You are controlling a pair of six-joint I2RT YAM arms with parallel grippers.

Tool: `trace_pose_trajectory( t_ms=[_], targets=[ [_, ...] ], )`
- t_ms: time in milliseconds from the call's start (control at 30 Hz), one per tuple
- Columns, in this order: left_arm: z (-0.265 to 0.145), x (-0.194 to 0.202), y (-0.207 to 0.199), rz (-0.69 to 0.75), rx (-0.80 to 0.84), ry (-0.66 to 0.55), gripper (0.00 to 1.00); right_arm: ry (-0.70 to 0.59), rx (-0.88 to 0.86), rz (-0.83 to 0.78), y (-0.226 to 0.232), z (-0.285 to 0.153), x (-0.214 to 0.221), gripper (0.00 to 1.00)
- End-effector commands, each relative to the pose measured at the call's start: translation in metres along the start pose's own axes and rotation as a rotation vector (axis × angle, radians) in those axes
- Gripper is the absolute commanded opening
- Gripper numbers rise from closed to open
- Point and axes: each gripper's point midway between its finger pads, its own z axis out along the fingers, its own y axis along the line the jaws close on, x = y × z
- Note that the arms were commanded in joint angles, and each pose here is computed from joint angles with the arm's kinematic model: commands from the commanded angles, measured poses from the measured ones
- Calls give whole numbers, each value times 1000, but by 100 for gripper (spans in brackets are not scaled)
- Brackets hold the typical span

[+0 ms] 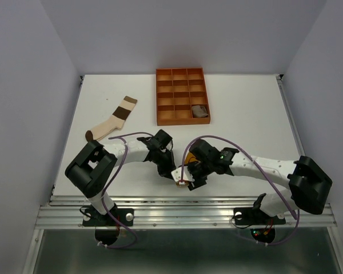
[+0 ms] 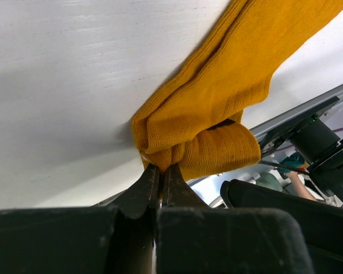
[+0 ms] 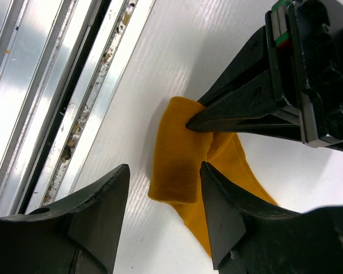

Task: Roll the socks
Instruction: Roll the sock at the center of the board.

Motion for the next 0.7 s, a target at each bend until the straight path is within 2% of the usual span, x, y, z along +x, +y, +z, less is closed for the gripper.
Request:
trace_pose_trajectory(
  t_ms=[0, 167, 667],
  targets=[
    [-4, -1, 2, 19, -31, -3, 0, -6, -10, 10, 5, 6, 2, 58],
    [-6, 2, 1, 15, -22, -3, 0, 21, 56, 18, -8, 10, 9, 57],
    [-5, 12, -13, 1, 68, 67, 0, 29, -10, 12, 10, 28, 28, 55]
  ],
)
